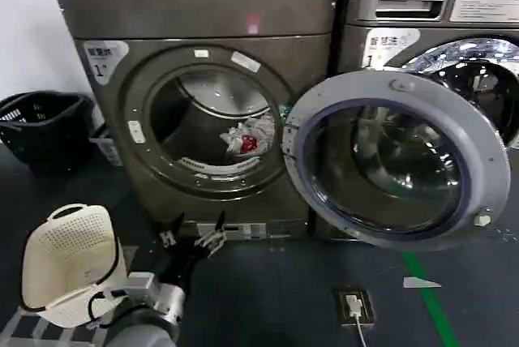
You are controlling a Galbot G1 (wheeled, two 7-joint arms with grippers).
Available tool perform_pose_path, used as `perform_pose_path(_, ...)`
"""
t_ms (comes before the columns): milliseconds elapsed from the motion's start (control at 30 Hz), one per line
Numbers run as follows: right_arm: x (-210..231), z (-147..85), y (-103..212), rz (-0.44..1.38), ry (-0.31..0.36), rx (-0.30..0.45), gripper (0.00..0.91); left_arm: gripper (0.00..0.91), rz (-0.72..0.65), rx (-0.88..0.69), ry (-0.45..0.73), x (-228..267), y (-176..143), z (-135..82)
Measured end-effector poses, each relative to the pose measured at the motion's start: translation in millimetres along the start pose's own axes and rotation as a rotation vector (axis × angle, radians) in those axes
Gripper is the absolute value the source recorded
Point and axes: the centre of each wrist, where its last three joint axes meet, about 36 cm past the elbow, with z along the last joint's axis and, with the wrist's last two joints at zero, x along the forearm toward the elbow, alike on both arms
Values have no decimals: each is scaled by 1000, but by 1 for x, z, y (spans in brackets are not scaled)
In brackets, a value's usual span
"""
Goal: Grasp the clothes from the dryer.
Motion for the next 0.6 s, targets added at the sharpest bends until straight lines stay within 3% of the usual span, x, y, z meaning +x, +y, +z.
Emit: perform_pose_path(600, -1, 1, 0, -16, -66, -2, 907, 907, -12, -9, -14, 0, 4, -2)
